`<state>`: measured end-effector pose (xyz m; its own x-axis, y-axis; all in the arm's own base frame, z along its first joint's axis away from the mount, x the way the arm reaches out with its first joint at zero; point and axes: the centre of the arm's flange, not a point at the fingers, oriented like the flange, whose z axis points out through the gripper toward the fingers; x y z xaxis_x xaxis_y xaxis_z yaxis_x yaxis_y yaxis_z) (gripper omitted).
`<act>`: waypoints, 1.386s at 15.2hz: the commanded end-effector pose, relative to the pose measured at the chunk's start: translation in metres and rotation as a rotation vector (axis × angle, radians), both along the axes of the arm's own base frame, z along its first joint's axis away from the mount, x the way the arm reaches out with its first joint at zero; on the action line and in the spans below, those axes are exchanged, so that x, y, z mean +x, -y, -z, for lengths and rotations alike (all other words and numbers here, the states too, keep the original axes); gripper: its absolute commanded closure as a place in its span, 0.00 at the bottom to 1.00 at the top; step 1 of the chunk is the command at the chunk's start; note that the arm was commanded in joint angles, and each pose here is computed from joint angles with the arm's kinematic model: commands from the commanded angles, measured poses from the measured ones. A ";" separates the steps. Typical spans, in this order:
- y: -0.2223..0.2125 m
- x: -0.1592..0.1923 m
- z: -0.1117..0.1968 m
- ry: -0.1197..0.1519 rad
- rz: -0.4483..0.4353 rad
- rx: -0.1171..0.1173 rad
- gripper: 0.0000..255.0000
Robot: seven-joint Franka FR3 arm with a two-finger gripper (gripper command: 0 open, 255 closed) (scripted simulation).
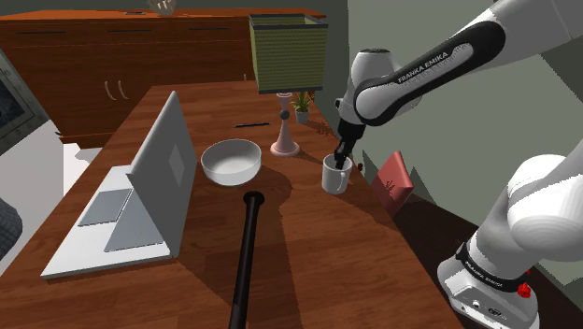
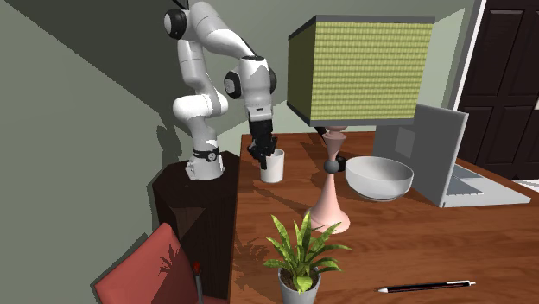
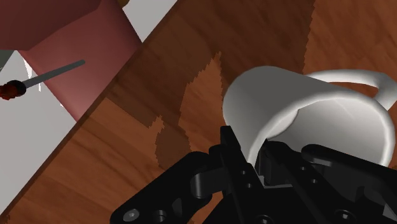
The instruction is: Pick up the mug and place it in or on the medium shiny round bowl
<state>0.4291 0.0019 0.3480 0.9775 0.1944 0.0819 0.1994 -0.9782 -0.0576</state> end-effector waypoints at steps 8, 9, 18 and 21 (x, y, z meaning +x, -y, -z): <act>0.000 0.000 -0.042 0.000 0.000 0.000 1.00; 0.000 0.000 -0.048 0.000 0.000 0.000 1.00; 0.000 0.000 -0.095 0.000 0.000 0.000 1.00; 0.000 0.000 -0.111 0.000 0.000 0.000 1.00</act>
